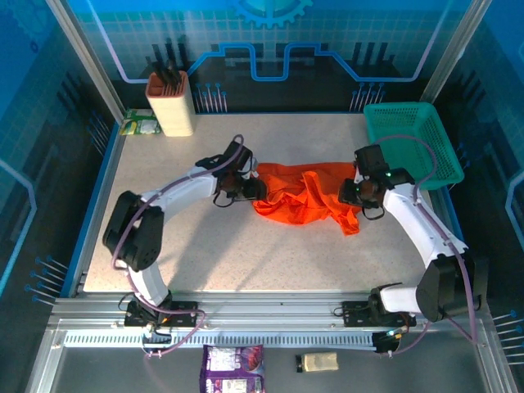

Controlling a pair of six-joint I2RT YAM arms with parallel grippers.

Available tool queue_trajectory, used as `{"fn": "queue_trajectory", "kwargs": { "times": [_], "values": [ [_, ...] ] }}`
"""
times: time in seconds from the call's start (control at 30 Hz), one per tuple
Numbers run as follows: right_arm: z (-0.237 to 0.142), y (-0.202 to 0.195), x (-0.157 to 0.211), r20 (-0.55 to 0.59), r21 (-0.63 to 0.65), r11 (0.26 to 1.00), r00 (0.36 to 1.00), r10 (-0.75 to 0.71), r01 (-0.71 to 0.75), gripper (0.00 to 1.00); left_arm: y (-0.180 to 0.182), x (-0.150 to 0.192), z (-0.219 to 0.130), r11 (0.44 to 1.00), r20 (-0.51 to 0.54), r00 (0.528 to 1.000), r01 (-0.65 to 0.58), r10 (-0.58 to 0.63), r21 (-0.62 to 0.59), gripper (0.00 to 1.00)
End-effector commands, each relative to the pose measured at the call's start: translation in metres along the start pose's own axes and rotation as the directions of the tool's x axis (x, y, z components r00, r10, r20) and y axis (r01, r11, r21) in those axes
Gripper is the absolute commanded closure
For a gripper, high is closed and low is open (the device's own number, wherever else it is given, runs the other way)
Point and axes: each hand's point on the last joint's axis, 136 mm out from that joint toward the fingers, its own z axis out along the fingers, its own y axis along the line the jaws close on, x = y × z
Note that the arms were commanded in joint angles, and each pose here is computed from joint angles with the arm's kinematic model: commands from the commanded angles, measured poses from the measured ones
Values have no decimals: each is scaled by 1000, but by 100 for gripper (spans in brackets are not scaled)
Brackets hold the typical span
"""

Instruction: Fold the inside-out t-shirt

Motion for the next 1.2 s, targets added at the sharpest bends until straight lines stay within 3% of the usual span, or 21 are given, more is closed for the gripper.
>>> {"fn": "queue_trajectory", "kwargs": {
  "times": [0.0,0.17,0.3,0.47,0.6,0.7,0.77,0.83,1.0,1.17],
  "values": [
    [5,-17,4,19,7,998,998,62,-62,59,5,-11,11,999,18,999,-27,28,-47,48],
    [32,-36,27,-50,30,995,994,96,-95,55,-5,-9,26,1000,-15,1000,-19,19,23,56],
    [53,-42,46,-103,38,994,989,106,-102,46,-8,-12,30,999,-13,1000,-13,13,37,74],
    [73,-41,56,-139,25,994,984,110,-108,45,-10,-21,21,999,18,1000,-24,24,33,93],
    [81,-43,49,-114,36,995,989,99,-95,49,-13,-33,3,999,66,998,-17,14,49,100],
    [79,-45,35,-79,55,995,993,83,-79,69,-16,-48,-23,997,122,992,-8,-2,82,100],
    [68,-46,21,-32,71,995,997,72,-69,88,-19,-60,-50,994,180,984,-9,-12,110,100],
    [52,-46,6,22,82,995,998,59,-61,100,-22,-70,-80,990,236,971,-9,-26,142,100],
    [-28,-33,-44,206,54,997,978,38,-51,100,-19,-87,-165,978,379,923,-14,-68,209,100],
    [-135,-26,-77,430,29,999,903,6,-20,100,-2,-83,-259,975,536,836,-8,-115,223,100]
  ]
}}
